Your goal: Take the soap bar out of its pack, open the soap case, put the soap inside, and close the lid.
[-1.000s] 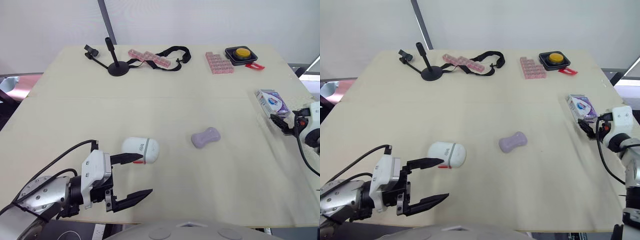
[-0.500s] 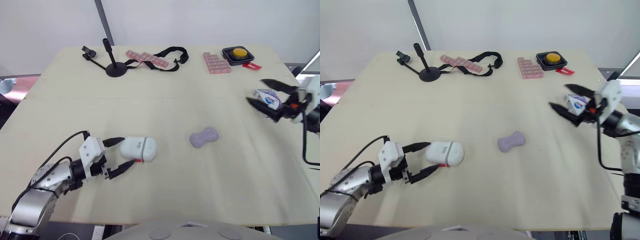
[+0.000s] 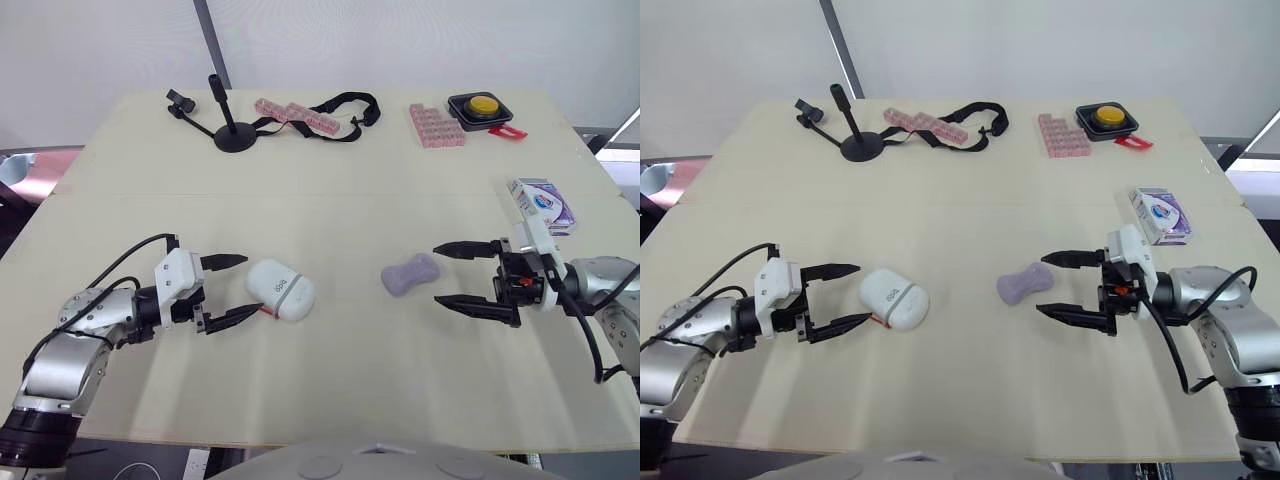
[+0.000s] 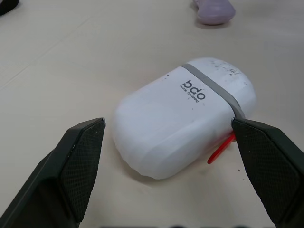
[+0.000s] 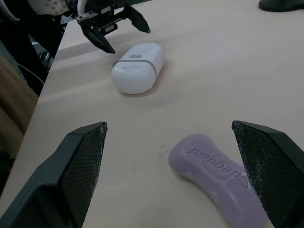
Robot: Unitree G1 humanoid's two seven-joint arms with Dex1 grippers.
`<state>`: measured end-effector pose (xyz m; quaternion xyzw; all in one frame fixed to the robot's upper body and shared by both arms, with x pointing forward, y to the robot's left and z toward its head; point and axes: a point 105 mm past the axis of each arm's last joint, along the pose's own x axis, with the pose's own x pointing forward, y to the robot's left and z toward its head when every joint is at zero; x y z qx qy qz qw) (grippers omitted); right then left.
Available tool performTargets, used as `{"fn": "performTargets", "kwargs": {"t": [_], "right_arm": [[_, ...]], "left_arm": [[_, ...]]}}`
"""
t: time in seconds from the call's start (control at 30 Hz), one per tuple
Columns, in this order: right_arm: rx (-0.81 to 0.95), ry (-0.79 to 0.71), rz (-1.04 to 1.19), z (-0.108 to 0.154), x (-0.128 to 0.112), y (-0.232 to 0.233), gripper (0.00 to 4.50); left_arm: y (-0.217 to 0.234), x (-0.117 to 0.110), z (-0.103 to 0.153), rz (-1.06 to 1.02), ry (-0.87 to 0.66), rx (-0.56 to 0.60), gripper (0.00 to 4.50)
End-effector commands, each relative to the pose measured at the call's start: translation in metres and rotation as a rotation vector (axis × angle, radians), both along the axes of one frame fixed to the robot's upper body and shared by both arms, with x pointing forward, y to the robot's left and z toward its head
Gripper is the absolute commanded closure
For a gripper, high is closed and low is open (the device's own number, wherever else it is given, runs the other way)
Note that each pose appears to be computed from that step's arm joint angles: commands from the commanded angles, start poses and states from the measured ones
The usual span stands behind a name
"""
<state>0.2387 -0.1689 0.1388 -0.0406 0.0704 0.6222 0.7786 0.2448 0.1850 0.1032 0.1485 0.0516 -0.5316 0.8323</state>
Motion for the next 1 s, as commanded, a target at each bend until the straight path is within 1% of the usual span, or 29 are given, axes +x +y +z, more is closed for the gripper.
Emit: {"fn": "performTargets", "kwargs": {"t": [0.03,0.17,0.33,0.47,0.6,0.73,0.83,1.0], "right_arm": [[-0.011,-0.019,0.051,0.006,-0.006,0.009,0.02],[-0.014,-0.002,0.061,0.001,-0.008,0.013,0.02],[-0.014,-0.003,0.068,-0.001,-0.007,0.016,0.02],[-0.017,-0.007,0.069,-0.002,-0.006,0.016,0.02],[-0.015,-0.015,0.069,-0.002,-0.005,0.019,0.02],[-0.012,-0.016,0.068,-0.002,-0.006,0.021,0.02],[-0.020,-0.014,0.058,-0.003,-0.007,0.021,0.02],[-0.024,-0.008,0.050,-0.003,-0.009,0.022,0.02]], "left_arm": [[0.005,0.009,0.016,-0.073,-0.030,0.029,0.00],[0.003,0.022,0.026,-0.163,-0.007,0.064,0.00],[-0.003,0.030,0.027,-0.291,0.019,0.133,0.00],[-0.012,0.036,0.030,-0.386,0.045,0.154,0.00],[-0.018,0.042,0.027,-0.469,0.035,0.202,0.00],[-0.024,0.042,0.022,-0.526,0.035,0.234,0.00],[-0.027,0.038,0.014,-0.572,0.037,0.266,0.00],[-0.031,0.034,0.009,-0.615,0.050,0.274,0.00]]}}
